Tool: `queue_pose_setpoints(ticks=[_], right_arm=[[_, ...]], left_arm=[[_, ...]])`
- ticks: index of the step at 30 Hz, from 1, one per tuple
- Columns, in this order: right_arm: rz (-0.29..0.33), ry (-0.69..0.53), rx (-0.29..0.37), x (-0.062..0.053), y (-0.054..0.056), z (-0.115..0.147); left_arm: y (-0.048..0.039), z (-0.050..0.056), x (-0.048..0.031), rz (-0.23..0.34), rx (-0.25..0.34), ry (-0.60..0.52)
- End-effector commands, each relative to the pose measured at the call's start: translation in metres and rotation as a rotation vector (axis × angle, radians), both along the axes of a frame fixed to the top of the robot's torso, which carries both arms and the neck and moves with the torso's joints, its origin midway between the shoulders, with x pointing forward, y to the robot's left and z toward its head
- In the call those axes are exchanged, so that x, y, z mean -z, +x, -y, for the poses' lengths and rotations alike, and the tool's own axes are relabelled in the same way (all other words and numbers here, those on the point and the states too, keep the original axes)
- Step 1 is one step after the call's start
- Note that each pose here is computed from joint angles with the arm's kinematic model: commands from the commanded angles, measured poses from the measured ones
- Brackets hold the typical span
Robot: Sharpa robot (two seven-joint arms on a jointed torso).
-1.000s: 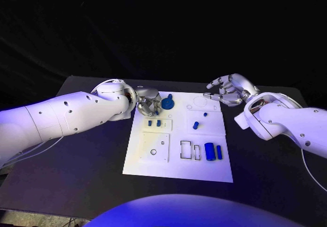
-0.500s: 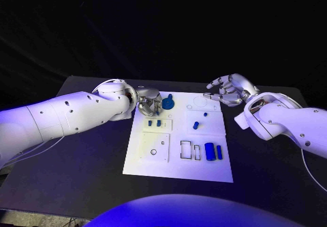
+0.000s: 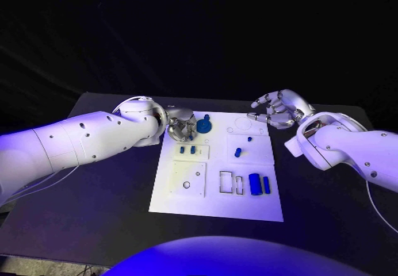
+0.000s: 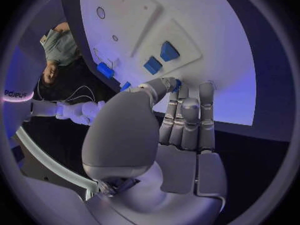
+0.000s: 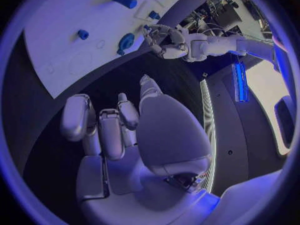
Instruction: Assemble the parts on the task board
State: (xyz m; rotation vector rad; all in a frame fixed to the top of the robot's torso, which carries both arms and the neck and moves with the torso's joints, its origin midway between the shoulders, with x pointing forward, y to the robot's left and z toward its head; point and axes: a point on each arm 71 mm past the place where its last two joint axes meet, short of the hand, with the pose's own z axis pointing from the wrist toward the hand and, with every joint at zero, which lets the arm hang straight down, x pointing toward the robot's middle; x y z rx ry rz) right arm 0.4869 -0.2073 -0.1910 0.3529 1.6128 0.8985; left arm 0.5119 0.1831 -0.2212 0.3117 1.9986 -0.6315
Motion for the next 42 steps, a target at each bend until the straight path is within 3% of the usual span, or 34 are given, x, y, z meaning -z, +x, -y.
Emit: queue_pose_setpoints(ticks=[1, 19, 33, 42], right_arm=[[0.005, -0.004, -0.007, 0.000, 0.000, -0.001], [0.011, -0.002, -0.007, 0.000, -0.001, 0.000], [0.012, -0.004, -0.002, 0.000, -0.001, 0.002], [-0.005, -0.015, 0.005, 0.001, 0.000, 0.006]], left_arm=[[-0.0008, 0.000, 0.0022, -0.024, 0.000, 0.014], [-0.0009, 0.001, 0.0007, -0.011, 0.003, -0.003], [0.0005, -0.004, 0.0027, -0.026, -0.013, 0.014], [0.0014, -0.010, 0.0007, -0.001, -0.029, 0.003]])
